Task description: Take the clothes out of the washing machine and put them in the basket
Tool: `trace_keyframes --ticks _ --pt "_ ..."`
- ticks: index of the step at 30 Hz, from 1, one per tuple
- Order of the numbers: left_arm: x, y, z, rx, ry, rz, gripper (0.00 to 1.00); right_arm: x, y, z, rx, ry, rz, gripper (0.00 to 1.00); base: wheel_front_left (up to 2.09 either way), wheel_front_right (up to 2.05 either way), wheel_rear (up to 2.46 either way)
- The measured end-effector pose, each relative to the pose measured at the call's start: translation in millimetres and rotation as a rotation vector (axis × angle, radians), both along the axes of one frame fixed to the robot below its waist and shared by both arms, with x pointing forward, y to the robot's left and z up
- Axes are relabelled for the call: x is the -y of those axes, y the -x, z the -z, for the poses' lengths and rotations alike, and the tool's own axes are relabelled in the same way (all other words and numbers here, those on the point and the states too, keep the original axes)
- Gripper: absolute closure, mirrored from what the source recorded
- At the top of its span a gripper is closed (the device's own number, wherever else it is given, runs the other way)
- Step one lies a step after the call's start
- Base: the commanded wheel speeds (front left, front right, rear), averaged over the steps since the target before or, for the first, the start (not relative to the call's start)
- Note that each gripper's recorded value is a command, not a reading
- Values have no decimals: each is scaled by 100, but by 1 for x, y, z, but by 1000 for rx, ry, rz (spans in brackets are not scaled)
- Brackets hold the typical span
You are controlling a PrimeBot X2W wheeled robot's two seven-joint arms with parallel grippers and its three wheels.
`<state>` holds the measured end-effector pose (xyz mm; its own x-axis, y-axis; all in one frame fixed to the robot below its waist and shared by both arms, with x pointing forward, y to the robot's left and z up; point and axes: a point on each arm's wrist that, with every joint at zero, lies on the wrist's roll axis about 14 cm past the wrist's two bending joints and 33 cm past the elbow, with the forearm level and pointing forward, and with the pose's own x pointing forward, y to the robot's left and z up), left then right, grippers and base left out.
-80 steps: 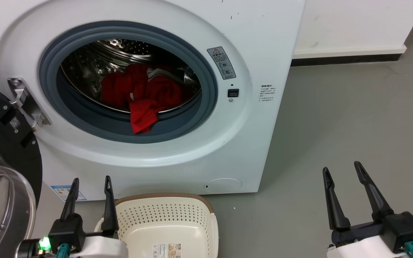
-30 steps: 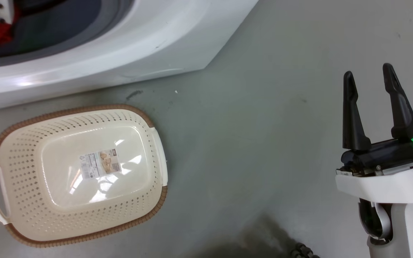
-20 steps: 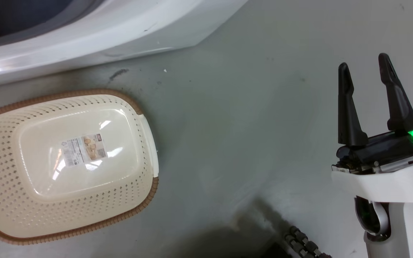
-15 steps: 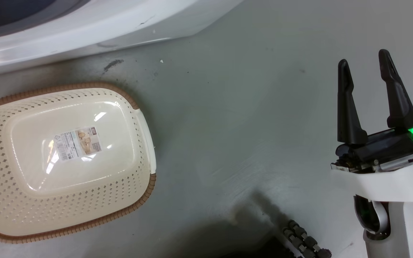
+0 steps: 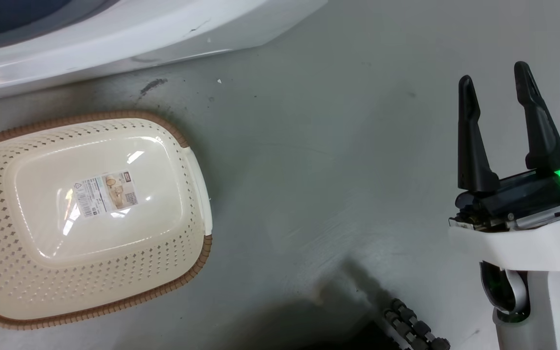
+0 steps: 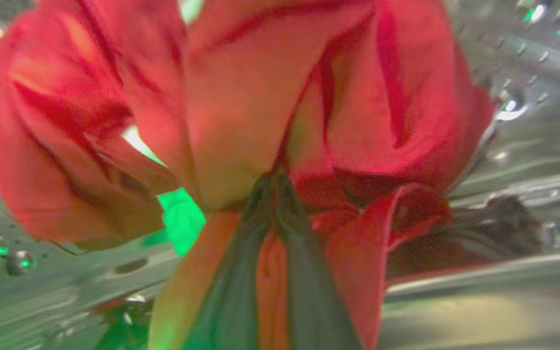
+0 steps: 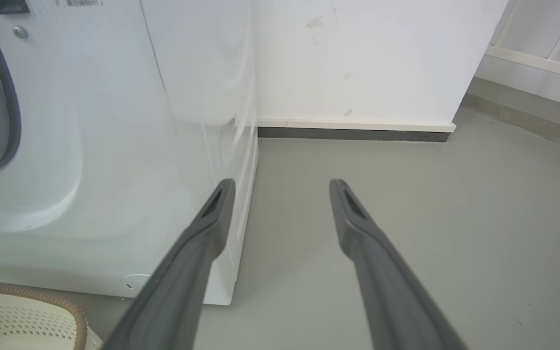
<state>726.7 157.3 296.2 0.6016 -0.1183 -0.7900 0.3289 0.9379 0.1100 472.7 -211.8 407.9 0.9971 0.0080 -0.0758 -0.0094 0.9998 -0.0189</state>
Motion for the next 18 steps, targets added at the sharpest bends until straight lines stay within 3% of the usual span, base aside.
trace_keyframes --ticks 8,18 --pt "9 -2 -46 199 94 13 100 -8 2 -26 57 -2 -21 0 0 0 0" --pt "20 30 -86 373 178 52 100 -19 14 -59 121 -2 -47 0 0 0 0"
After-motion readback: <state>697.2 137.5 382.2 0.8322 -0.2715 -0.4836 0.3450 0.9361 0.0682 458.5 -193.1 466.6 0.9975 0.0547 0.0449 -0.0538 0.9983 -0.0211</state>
